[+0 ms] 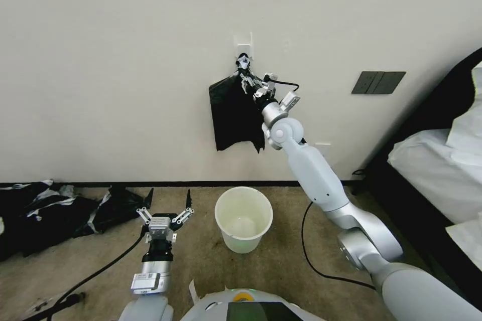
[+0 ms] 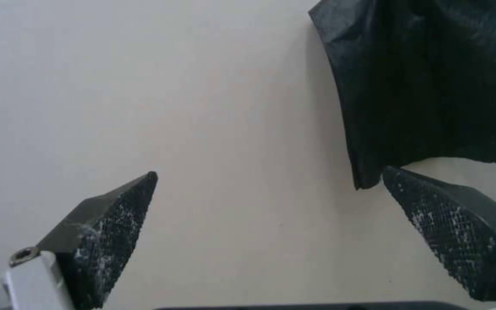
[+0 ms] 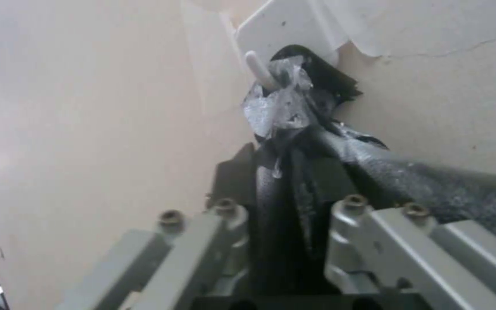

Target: Place a trash bag onto the trash bin.

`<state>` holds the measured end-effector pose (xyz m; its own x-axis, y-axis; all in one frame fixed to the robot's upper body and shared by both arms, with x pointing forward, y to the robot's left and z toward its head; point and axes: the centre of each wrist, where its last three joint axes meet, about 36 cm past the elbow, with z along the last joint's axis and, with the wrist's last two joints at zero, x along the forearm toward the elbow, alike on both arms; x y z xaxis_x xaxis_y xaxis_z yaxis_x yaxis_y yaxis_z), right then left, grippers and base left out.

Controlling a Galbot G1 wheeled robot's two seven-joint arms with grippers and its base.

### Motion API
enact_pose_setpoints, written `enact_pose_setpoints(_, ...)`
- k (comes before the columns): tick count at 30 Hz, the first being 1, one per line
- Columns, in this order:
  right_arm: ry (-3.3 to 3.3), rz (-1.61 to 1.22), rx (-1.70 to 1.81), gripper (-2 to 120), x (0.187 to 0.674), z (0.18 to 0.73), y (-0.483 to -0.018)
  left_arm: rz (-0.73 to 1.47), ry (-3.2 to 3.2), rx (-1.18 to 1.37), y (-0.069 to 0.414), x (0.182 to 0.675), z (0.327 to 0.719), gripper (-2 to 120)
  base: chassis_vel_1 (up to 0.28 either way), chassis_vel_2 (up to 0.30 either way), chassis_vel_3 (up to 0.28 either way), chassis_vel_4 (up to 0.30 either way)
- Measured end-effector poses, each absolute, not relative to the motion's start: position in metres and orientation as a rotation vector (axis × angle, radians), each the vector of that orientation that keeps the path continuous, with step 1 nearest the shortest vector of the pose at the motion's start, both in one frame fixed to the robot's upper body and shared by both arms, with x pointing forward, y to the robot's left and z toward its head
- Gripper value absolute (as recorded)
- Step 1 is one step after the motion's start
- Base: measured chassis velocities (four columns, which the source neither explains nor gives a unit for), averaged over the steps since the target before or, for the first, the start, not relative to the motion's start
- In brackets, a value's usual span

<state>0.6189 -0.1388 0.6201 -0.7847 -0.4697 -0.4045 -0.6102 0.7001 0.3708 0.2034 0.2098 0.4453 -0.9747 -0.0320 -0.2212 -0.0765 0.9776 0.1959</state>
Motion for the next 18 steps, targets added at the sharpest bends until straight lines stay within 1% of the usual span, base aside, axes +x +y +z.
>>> enact_pose_setpoints(1,2.632,0.720,-0.855,8,0.619,0.620,-0.139,0.304,2.904,-0.080,0.210,0.203,0.446,100,0.000,0.000,0.000,0.000)
enact_pose_setpoints(2,2.633,0.720,-0.856,5,0.619,0.620,-0.139,0.304,2.904,-0.080,0.210,0.202,0.447,100,0.000,0.000,0.000,0.000)
enact_pose_setpoints(3,2.633,0.720,-0.856,5,0.619,0.620,-0.139,0.304,2.904,-0.080,0.210,0.202,0.447,100,0.000,0.000,0.000,0.000)
enact_pose_setpoints(4,2.632,0.721,-0.856,0,0.619,0.619,-0.138,0.302,2.902,-0.080,0.210,0.202,0.448,100,0.000,0.000,0.000,0.000)
enact_pose_setpoints(11,2.628,0.722,-0.857,0,0.618,0.619,-0.138,0.300,2.898,-0.084,0.210,0.202,0.450,100,0.000,0.000,0.000,0.000)
enact_pose_setpoints(18,2.614,0.658,-0.876,0,0.594,0.603,-0.143,0.294,2.897,-0.088,0.209,0.202,0.450,100,0.000,0.000,0.000,0.000)
